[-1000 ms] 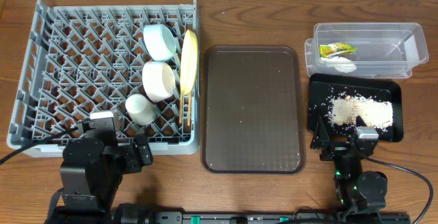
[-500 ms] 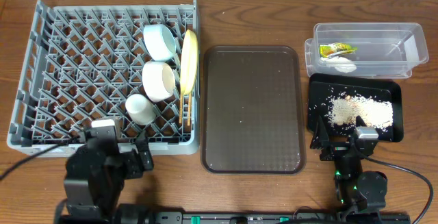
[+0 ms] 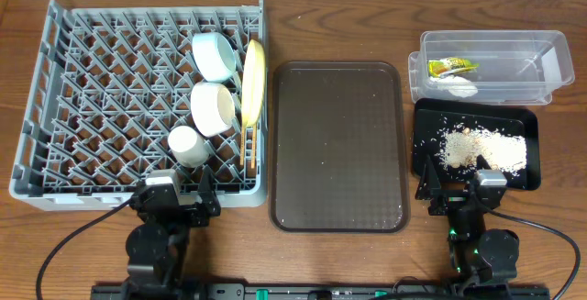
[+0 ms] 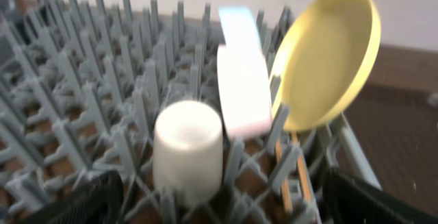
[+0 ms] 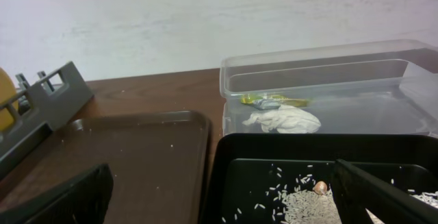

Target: Sort waste into correct bins and load items into the dishwasher rack

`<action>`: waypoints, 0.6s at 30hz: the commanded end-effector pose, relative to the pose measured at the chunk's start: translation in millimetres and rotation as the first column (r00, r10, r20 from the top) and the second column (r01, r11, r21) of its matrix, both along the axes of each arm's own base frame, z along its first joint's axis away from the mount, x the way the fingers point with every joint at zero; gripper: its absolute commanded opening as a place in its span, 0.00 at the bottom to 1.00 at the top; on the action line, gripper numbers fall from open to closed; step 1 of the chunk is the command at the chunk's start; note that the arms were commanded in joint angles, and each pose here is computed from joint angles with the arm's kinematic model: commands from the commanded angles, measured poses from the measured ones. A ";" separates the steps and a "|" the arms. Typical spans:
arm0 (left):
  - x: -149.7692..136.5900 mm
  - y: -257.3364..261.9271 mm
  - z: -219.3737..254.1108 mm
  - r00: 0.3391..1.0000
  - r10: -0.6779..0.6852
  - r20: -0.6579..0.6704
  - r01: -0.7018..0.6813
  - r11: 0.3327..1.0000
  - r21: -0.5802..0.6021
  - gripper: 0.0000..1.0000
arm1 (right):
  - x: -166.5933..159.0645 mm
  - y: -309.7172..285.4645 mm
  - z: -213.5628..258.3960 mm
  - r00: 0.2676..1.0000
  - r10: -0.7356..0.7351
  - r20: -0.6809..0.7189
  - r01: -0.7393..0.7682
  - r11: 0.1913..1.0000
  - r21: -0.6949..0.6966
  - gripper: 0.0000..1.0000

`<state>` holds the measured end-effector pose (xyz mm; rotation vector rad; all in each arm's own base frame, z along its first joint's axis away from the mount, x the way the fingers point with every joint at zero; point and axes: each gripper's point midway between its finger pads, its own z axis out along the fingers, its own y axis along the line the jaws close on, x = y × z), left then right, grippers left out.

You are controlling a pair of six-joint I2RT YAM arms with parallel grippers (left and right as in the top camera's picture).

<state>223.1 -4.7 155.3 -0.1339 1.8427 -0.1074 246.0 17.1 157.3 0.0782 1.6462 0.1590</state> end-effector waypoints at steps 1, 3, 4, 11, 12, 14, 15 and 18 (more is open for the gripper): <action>7.5 1.4 -0.4 0.998 0.007 0.062 -0.008 1.000 0.011 0.94 | -0.6 3.1 0.1 1.000 0.014 0.004 -0.014 1.000 -0.010 0.99; 13.1 2.6 2.3 0.994 0.014 0.110 -0.015 1.000 0.008 0.94 | -0.6 3.2 0.1 1.000 0.014 0.004 -0.014 1.000 -0.010 0.99; 15.5 3.8 3.6 0.991 0.020 0.134 -0.021 1.000 0.006 0.94 | -0.6 3.2 0.1 1.000 0.014 0.004 -0.014 1.000 -0.010 0.99; 21.7 6.3 -10.8 0.988 0.030 0.153 -0.032 0.999 0.005 0.94 | -0.6 3.1 0.1 1.000 0.014 0.004 -0.014 1.000 -0.010 0.99; 21.2 6.3 -14.7 0.990 0.028 0.137 -0.030 0.999 0.012 0.94 | -0.6 3.1 0.1 1.000 0.014 0.004 -0.014 1.000 -0.010 0.99; 20.6 5.8 -18.5 0.992 0.019 0.122 -0.024 0.999 0.033 0.94 | -0.6 3.1 0.1 1.000 0.014 0.004 -0.014 1.000 -0.010 0.99; 20.7 5.3 -18.3 0.992 0.013 0.122 -0.019 0.999 0.048 0.94 | -0.6 3.2 0.1 1.000 0.014 0.004 -0.014 1.000 -0.010 0.99; 20.7 5.2 -18.5 0.993 0.011 0.121 -0.017 0.998 0.053 0.94 | -0.6 3.1 0.1 1.000 0.014 0.004 -0.014 1.000 -0.010 0.99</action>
